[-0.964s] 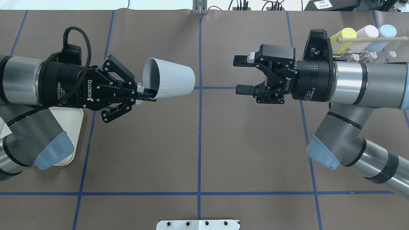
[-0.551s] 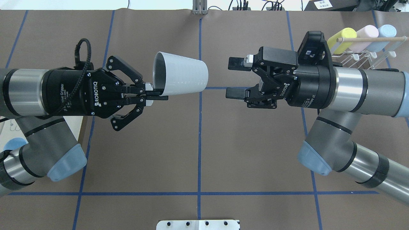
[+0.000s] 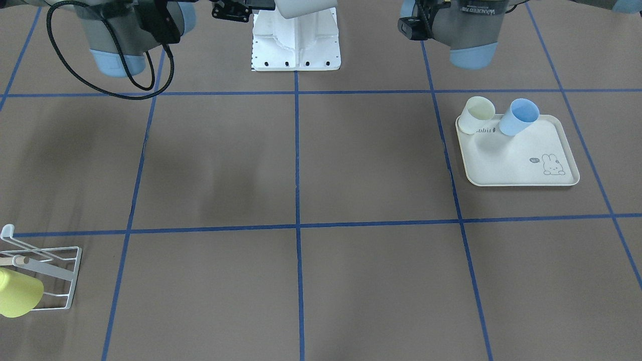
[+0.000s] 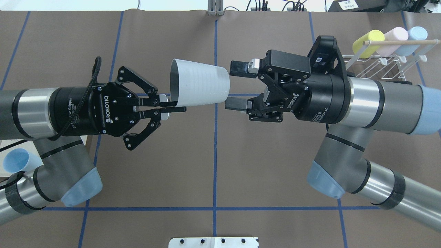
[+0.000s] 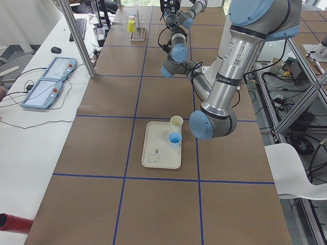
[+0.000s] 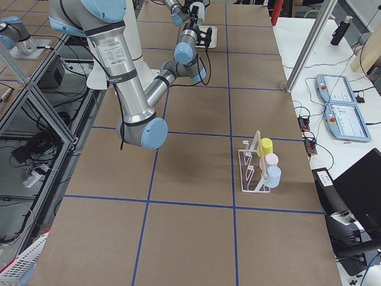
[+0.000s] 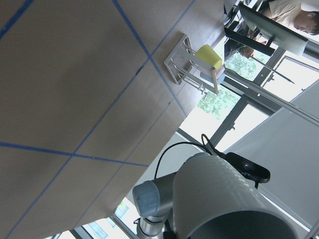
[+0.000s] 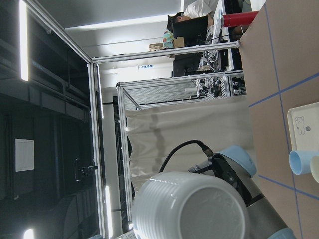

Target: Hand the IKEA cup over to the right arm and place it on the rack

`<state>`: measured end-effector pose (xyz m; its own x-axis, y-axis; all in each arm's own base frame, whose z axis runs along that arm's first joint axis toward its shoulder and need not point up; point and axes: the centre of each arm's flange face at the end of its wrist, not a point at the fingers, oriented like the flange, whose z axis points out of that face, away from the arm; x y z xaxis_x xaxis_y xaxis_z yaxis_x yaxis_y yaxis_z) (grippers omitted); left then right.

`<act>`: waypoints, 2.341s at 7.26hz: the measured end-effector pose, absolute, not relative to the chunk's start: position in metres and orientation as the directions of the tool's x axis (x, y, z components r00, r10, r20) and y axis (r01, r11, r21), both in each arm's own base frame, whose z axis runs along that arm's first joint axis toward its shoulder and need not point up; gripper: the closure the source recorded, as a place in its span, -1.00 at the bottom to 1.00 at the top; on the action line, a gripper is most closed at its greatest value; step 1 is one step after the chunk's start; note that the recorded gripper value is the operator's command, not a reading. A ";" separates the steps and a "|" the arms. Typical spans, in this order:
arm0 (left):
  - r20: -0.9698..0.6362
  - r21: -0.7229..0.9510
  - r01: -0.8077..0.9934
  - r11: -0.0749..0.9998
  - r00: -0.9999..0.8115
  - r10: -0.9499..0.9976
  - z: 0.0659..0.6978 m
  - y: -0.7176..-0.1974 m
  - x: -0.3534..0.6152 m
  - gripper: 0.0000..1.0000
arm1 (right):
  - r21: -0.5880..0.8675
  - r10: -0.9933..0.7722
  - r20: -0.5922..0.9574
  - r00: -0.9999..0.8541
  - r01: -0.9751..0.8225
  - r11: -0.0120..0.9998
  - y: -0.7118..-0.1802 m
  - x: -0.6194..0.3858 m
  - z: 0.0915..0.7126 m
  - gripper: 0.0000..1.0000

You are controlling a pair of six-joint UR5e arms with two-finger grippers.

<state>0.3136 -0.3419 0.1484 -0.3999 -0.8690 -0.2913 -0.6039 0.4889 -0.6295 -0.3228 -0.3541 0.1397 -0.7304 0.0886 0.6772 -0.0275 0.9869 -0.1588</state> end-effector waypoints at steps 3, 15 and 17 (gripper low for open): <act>-0.225 -0.611 -0.658 0.439 -0.388 -0.894 0.141 -0.335 0.313 1.00 | -0.158 0.091 0.661 -0.745 -0.020 0.987 -0.351 -0.329 0.131 -0.95; -0.285 -0.583 -0.605 0.543 -0.473 -0.834 0.156 -0.328 0.309 -1.00 | -0.165 0.059 0.647 -0.760 -0.065 0.984 -0.357 -0.323 0.136 0.37; -0.474 -0.527 -0.426 0.736 -0.572 -0.670 0.184 -0.331 0.302 -1.00 | -0.200 0.037 0.709 -0.704 -0.151 0.968 -0.380 -0.307 0.161 0.36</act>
